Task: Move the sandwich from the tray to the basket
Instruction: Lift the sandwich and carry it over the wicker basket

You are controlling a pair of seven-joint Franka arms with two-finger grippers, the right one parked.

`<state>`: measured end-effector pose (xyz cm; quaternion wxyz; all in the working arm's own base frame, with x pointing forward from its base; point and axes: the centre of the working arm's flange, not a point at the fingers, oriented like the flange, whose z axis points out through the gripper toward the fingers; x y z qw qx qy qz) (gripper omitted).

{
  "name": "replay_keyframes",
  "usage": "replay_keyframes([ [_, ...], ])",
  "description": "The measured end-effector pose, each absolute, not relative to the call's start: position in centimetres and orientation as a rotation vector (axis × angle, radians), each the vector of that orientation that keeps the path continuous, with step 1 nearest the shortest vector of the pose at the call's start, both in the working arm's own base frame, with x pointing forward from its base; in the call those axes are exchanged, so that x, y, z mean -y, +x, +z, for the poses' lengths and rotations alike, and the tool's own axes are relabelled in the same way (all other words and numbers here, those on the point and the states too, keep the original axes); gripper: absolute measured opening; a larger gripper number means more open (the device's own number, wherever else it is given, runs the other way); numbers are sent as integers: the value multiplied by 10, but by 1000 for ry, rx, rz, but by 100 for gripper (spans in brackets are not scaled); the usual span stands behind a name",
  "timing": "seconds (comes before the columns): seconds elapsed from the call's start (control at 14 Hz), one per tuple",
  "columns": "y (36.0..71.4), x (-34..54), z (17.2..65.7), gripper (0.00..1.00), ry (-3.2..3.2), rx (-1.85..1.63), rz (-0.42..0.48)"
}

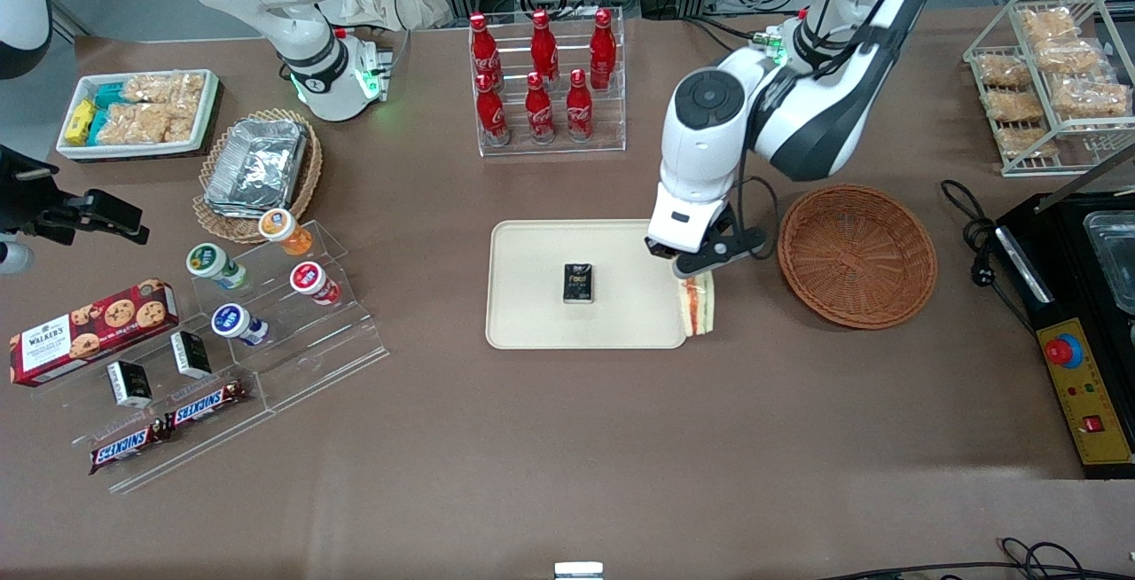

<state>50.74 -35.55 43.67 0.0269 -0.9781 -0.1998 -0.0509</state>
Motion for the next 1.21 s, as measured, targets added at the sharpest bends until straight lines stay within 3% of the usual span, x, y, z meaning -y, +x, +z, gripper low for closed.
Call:
replay_keyframes([
  [0.29, 538, 311, 541, 15, -3024, 879, -105],
  [0.57, 541, 249, 603, 15, -3011, 1000, -78],
  [0.86, 544, 175, 626, 15, -2977, 1078, -26],
  [1.21, 551, 95, 613, 15, -2940, 1207, 143],
])
